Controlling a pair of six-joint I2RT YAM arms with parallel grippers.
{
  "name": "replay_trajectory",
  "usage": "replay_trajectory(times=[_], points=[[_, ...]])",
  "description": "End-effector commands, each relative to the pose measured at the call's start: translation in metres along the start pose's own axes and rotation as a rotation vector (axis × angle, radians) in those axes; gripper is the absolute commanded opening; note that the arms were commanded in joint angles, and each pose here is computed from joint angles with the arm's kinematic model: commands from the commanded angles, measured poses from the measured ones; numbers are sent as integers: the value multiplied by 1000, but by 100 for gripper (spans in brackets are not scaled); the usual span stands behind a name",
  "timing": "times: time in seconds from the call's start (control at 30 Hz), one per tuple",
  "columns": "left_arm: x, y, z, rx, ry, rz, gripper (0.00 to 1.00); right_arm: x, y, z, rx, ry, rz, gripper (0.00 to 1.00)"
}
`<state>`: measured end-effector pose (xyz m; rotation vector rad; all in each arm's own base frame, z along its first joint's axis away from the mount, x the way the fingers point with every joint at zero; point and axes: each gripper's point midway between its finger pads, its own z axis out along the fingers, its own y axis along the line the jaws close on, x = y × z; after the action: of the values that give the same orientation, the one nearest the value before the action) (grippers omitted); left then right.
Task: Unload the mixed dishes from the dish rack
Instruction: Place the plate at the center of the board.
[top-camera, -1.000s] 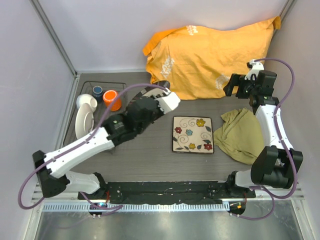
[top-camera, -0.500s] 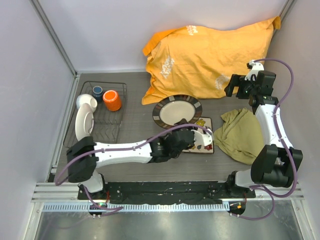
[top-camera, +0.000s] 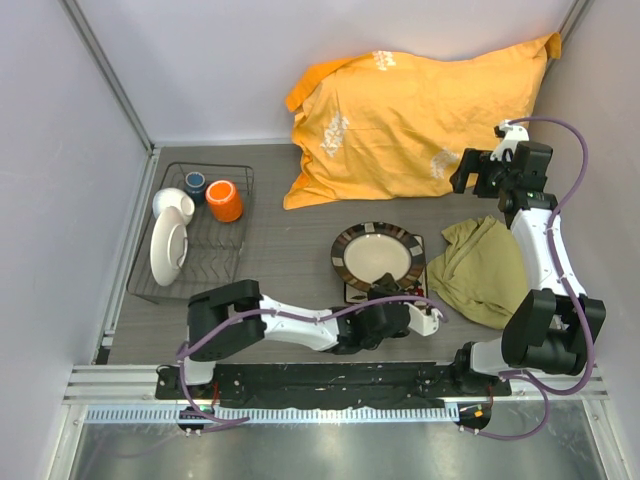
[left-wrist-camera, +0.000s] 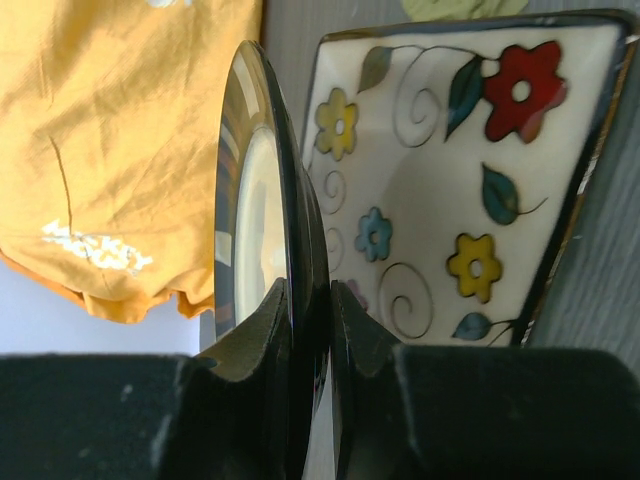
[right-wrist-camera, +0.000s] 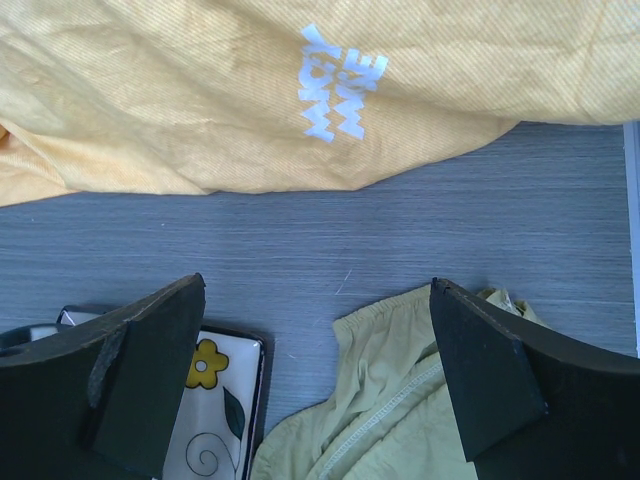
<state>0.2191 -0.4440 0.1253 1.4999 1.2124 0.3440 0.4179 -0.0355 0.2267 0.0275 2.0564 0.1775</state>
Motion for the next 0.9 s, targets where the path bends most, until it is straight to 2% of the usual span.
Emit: replay_trajectory(times=[0.0,0.47,0.87], points=[[-30,41,-2,-190,-70,-118,0,-14,-3,-3,7,-44,-20,100],[-30,-1,18,-133,-62,-73,0,-13,-2,-4,-8,-41,-11,100],[-30,-15,23,-98,-51,-67,2,-11,-1,-3,-21,-32,-11,99]])
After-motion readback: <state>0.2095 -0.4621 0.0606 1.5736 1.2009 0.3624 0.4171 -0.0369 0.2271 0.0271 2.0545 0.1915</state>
